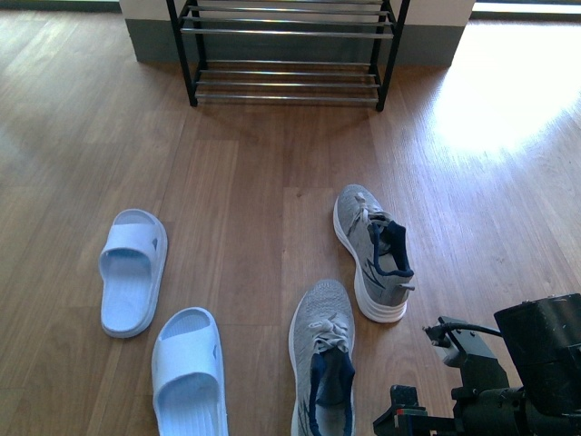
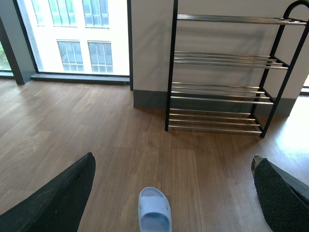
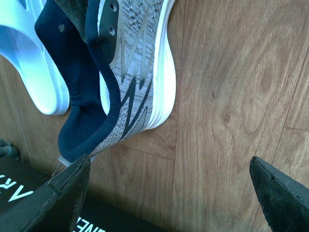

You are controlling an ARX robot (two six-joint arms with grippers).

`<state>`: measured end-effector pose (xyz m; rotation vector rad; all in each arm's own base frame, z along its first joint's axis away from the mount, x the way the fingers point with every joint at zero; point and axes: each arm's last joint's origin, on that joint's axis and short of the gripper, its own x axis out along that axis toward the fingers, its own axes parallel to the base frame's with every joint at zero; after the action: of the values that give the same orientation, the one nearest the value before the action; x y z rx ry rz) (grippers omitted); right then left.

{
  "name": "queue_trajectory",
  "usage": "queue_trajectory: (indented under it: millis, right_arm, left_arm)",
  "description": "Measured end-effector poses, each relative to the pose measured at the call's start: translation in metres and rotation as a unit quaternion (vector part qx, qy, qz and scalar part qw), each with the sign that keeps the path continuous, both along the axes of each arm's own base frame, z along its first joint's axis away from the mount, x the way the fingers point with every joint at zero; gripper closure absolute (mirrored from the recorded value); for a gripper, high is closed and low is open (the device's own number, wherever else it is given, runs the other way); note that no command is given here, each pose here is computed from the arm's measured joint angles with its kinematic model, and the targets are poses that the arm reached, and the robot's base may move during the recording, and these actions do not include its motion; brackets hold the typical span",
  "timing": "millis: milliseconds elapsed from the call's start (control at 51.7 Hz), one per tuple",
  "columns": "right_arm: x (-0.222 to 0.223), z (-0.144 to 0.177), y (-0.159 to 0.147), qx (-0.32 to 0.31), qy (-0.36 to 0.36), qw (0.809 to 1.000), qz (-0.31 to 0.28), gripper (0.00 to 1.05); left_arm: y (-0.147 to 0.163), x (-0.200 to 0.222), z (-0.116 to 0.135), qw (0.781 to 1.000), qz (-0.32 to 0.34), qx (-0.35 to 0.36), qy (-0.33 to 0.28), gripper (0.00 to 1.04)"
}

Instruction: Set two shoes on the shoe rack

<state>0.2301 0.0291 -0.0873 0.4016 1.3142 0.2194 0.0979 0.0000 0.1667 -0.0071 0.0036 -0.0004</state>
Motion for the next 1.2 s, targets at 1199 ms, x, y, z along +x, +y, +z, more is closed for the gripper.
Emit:
queue_trajectory:
  millis: [1199]
  right_arm:
    - [-0.017, 0.016, 0.006, -0.081, -0.115, 0.990, 0.010, 0.09]
  left_arm:
    - [0.000, 0.000, 0.000, 1.000, 0.000, 0.000, 0.000, 0.09]
